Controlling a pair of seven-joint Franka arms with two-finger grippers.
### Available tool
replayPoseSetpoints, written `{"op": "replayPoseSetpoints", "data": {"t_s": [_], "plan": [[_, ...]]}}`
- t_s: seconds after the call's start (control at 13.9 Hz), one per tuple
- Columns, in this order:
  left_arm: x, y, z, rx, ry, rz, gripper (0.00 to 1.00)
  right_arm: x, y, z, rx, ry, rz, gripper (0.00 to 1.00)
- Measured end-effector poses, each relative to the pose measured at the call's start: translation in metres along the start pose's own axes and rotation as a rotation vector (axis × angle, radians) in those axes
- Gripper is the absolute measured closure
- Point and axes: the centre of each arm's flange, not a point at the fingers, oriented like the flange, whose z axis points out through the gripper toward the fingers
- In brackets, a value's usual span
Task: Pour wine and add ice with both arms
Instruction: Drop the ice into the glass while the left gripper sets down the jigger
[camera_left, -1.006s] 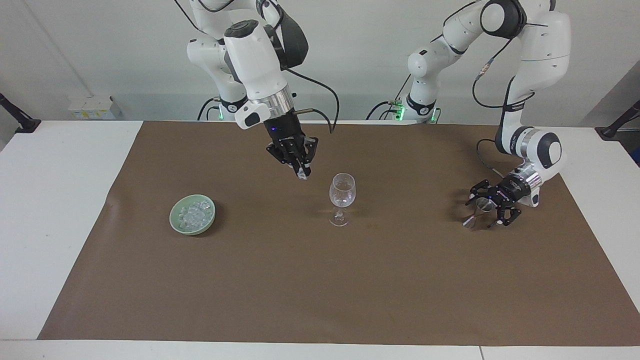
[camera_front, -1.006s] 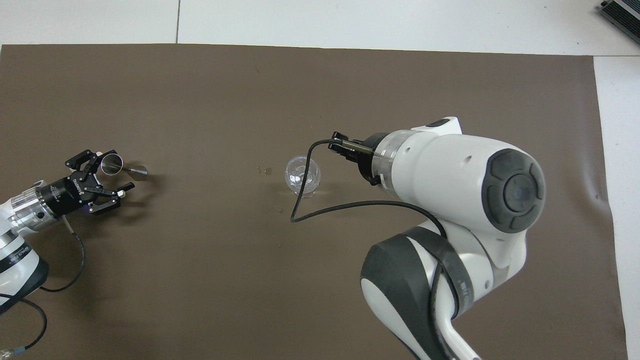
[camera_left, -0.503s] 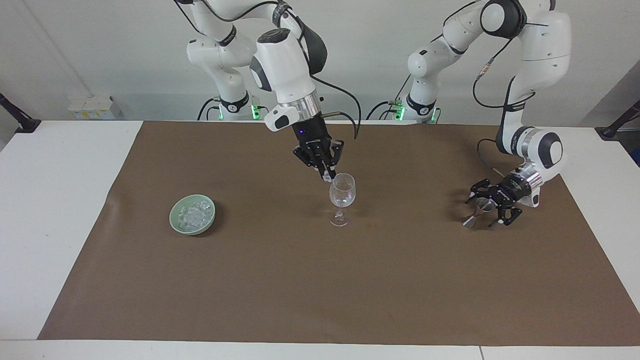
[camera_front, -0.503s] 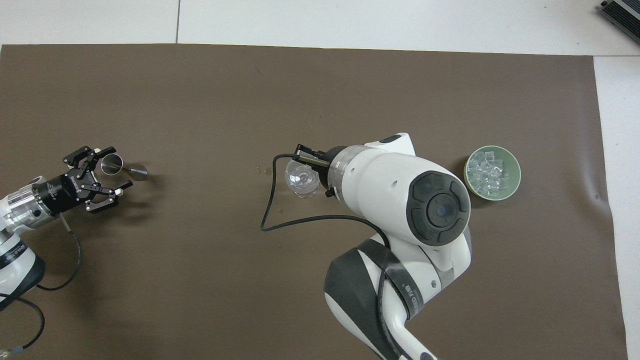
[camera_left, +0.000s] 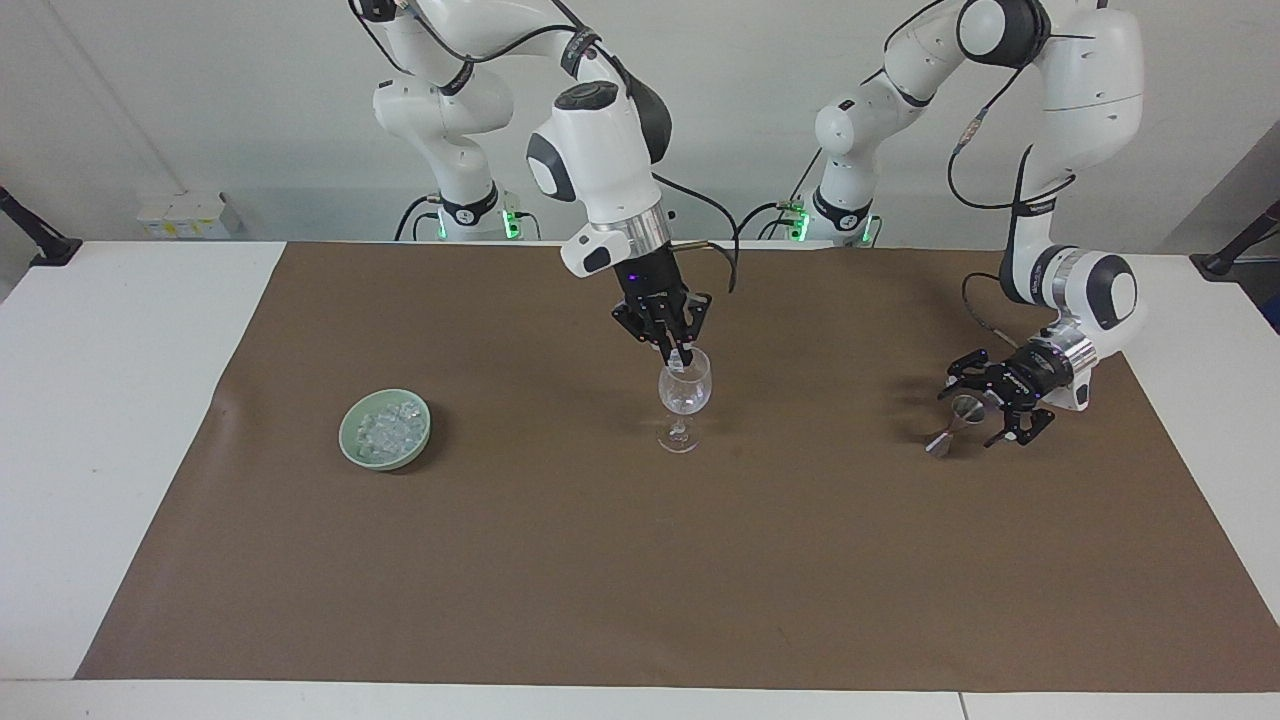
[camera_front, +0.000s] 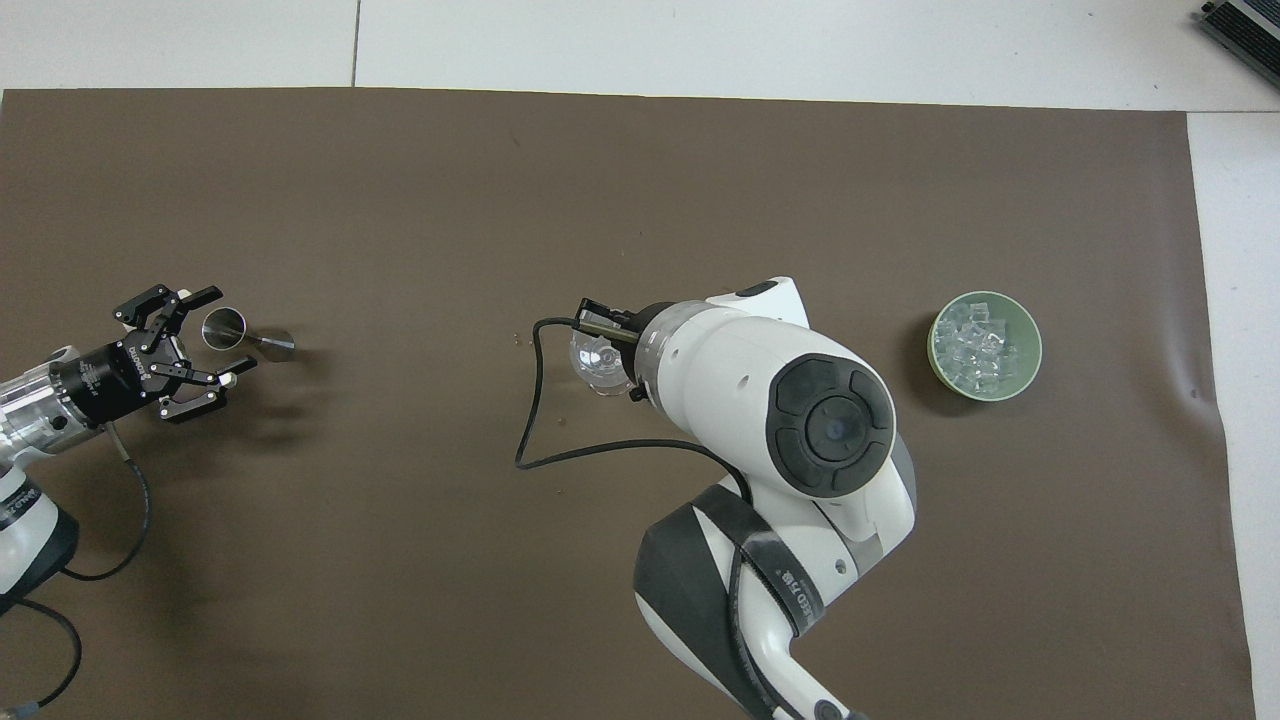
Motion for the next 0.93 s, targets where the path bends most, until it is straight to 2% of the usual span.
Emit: {"op": "replayPoseSetpoints", "data": {"t_s": [0.58,0.72,0.79,0.93], "plan": [[-0.028,0.002,-0.003,0.003,-0.008,-0.017,0.00,-0.008,-0.006,0.005,0.012,-0.008,0.014,0.75],[-0.042,0.004,-0.003,0.003,-0.007,-0.019,0.00,-0.008,-0.006,0.005,0.012,-0.008,0.014,0.56],[-0.050,0.006,-0.003,0.001,-0.007,-0.018,0.00,-0.008,-0.006,0.005,0.012,-0.008,0.015,0.56],[-0.070,0.011,-0.005,-0.003,-0.007,-0.009,0.00,-0.008,-0.006,0.005,0.013,-0.008,0.015,0.42]]}}
